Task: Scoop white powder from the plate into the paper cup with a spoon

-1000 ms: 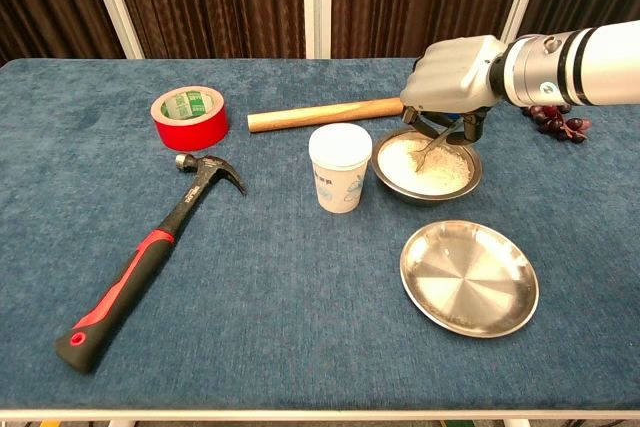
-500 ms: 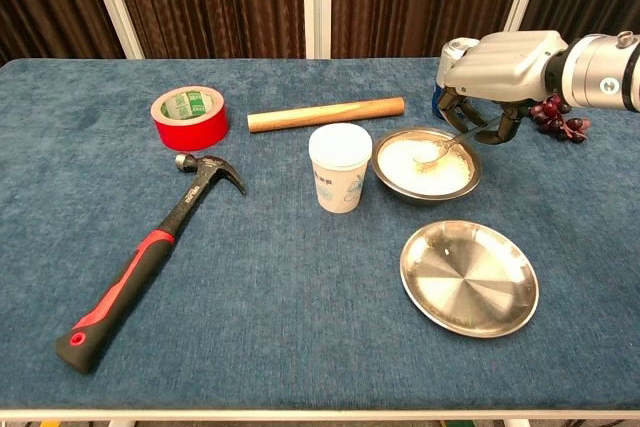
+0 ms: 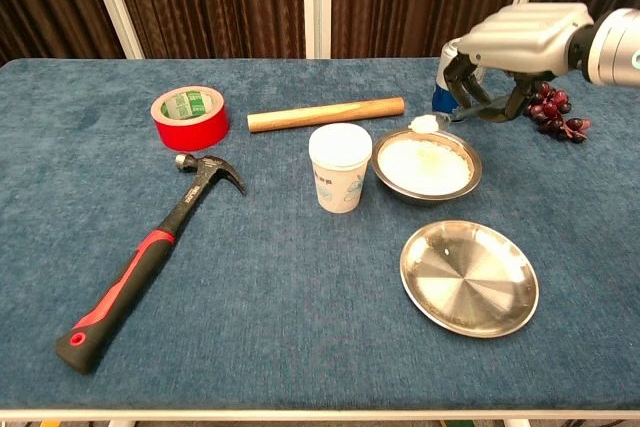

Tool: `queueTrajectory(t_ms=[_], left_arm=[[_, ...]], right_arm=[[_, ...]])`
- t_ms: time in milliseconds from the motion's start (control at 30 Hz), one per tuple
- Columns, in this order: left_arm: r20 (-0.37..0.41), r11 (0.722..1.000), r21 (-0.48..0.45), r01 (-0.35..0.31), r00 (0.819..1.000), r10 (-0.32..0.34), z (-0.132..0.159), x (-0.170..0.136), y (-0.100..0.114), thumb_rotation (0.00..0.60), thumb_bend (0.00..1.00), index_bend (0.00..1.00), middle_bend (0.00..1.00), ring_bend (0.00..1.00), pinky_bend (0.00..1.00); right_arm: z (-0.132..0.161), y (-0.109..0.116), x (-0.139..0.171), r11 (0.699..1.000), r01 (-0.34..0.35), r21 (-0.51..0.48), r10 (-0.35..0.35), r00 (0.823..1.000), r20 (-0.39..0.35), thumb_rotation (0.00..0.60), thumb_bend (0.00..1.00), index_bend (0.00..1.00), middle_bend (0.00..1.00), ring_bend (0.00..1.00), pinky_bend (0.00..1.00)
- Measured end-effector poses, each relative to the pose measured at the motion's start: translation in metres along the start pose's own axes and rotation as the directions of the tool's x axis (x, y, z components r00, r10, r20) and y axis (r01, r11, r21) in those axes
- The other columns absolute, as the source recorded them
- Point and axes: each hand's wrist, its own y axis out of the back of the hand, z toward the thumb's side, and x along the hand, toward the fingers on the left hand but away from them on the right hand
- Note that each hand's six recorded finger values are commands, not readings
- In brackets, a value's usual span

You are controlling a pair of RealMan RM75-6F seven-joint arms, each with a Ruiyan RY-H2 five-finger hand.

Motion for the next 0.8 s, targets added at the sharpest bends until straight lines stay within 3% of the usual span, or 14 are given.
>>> queueTrajectory(t_ms=[267, 400, 633, 800], left_arm=[[-0.001, 1.000, -0.001, -0.006, 1.000, 0.006, 0.000, 0.000, 0.001, 0.600, 0.08, 0.13, 0.15, 0.05, 0.03], [-0.008, 1.000, -0.006, -0.005, 1.000, 0.005, -0.002, -0.001, 0.000, 0.600, 0.08, 0.13, 0.15, 0.05, 0.03], [-0.016, 1.000, -0.017, 0.000, 1.000, -0.001, -0.004, -0.002, -0.003, 0.600, 0.08, 0.13, 0.15, 0.05, 0.03], [-0.024, 1.000, -0.020, 0.001, 1.000, -0.001, -0.007, -0.004, -0.005, 0.600, 0.08, 0.13, 0.15, 0.05, 0.03]], right_arm=[[0.024, 0.044, -0.011, 0.998, 0.054, -0.030, -0.056, 0.995, -0.079, 0.600, 0.33, 0.63, 0.61, 0.25, 0.16], [0.041, 0.051, -0.019, 0.999, 0.043, 0.002, -0.042, 0.991, -0.127, 0.600, 0.33, 0.63, 0.61, 0.25, 0.16], [0.071, 0.050, -0.033, 0.988, 0.043, 0.149, -0.012, 0.980, -0.199, 0.600, 0.33, 0.64, 0.61, 0.25, 0.15], [0.091, 0.051, -0.039, 0.943, 0.090, 0.320, -0.008, 0.968, -0.249, 0.600, 0.33, 0.64, 0.61, 0.25, 0.12]])
